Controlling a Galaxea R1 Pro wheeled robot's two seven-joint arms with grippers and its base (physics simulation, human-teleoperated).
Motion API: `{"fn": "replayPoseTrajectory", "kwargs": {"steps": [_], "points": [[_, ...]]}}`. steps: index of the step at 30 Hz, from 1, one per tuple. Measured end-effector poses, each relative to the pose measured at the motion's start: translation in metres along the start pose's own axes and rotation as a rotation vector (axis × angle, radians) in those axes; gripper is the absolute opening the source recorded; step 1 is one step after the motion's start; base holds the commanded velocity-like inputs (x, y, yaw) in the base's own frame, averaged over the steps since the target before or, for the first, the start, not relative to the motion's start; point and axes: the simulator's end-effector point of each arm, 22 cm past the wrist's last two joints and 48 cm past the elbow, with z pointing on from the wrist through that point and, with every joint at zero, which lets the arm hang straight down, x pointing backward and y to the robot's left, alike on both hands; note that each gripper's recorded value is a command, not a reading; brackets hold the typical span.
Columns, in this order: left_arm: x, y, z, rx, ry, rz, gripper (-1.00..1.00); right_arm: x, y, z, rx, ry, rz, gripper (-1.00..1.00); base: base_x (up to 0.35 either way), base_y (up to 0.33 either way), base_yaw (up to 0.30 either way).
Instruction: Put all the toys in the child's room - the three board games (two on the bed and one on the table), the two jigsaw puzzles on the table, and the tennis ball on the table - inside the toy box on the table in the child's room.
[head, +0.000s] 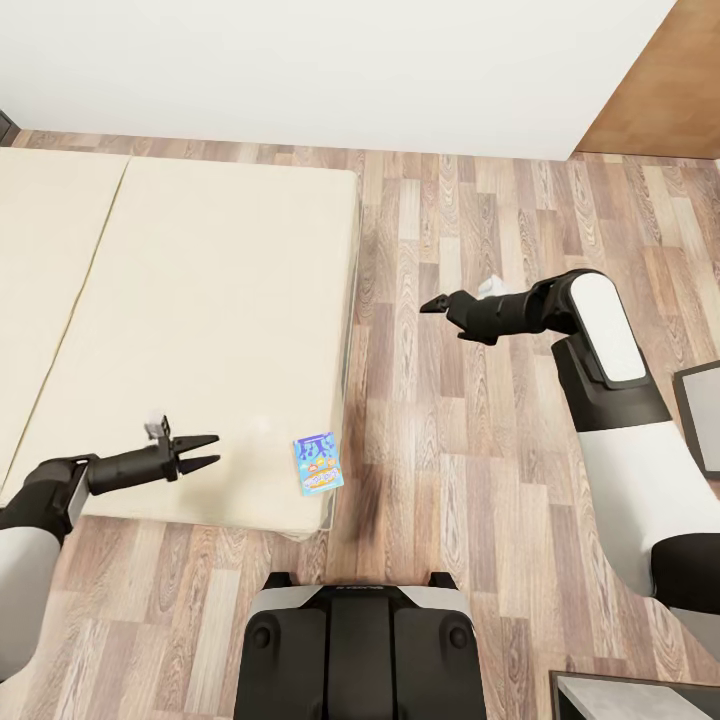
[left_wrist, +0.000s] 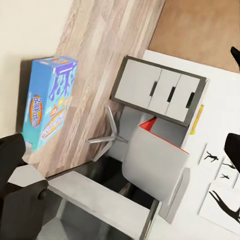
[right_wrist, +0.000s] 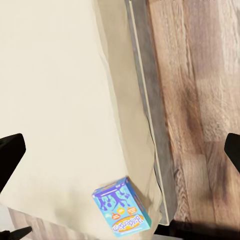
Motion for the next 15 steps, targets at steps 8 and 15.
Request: {"fn": "replayPoseTrajectory", "kwargs": {"steps": [8, 15], "points": [[0.023, 0.021, -0.012, -0.034, 0.01, -0.037, 1.0, -0.001, -0.001, -0.002, 0.001, -0.006, -0.002, 1.0, 0.0, 0.0, 0.0], [0.026, 0.027, -0.033, -0.082, 0.005, -0.01, 1.0, 0.019, -0.018, 0.005, 0.017, 0.028, 0.021, 1.0, 0.0, 0.0, 0.0]]}}
